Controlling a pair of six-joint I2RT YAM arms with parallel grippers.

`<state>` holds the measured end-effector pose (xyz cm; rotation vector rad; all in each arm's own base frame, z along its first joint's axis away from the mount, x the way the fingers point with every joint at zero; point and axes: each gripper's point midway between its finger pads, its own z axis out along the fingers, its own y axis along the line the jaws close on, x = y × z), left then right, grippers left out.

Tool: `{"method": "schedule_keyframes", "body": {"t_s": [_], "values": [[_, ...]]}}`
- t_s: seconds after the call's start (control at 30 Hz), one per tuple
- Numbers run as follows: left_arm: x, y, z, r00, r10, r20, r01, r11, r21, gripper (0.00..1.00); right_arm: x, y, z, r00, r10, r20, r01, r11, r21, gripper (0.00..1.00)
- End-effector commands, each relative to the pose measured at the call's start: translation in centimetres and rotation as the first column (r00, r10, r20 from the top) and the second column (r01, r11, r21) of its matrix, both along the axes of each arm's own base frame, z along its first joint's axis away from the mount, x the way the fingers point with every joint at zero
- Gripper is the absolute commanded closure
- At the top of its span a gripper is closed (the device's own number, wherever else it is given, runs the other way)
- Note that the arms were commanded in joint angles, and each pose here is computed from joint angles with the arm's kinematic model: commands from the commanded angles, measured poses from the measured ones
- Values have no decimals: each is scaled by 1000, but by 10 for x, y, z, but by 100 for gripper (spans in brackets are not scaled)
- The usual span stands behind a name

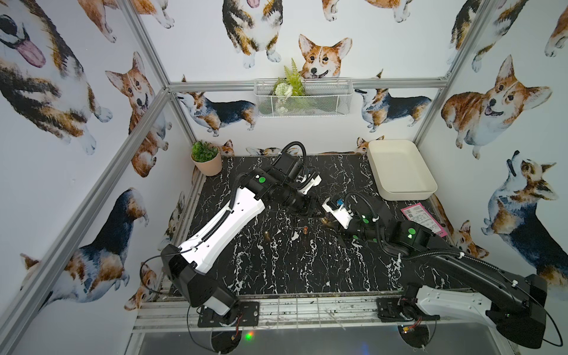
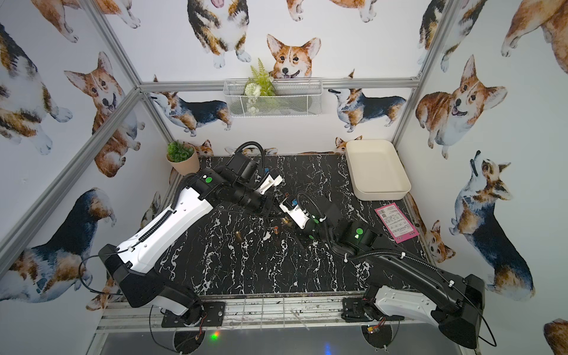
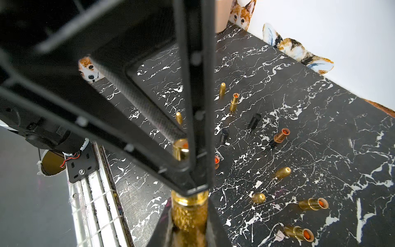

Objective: Open the lipstick cap
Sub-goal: Place the lipstick at the center of the board.

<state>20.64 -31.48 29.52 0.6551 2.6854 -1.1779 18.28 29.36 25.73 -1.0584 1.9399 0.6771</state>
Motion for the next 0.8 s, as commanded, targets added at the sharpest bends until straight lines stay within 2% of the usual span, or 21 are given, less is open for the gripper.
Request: {"method": "schedule_keyframes", "body": {"t_s": [0.0, 0.43, 0.5, 0.63, 0.77], "values": [[-2, -3, 5, 1000, -19, 7, 19, 1000, -18, 75, 2, 1, 7, 999, 8, 37, -8, 1000, 12, 98], [-6, -6, 6, 999, -44, -8, 44, 999, -24, 87, 4, 1, 5, 999, 2, 38, -2, 1000, -1, 96], [-7, -5, 5, 999, -44, -9, 44, 999, -17, 87, 5, 0, 6, 999, -5, 42, 5, 1000, 0, 90], [-5, -3, 6, 999, -37, -1, 37, 999, -7, 87, 7, -2, 7, 998, -20, 54, 20, 1000, -4, 66], [0, 0, 5, 1000, -14, 12, 14, 1000, 12, 87, 7, -7, 13, 997, -35, 73, 34, 999, 13, 56]]}}
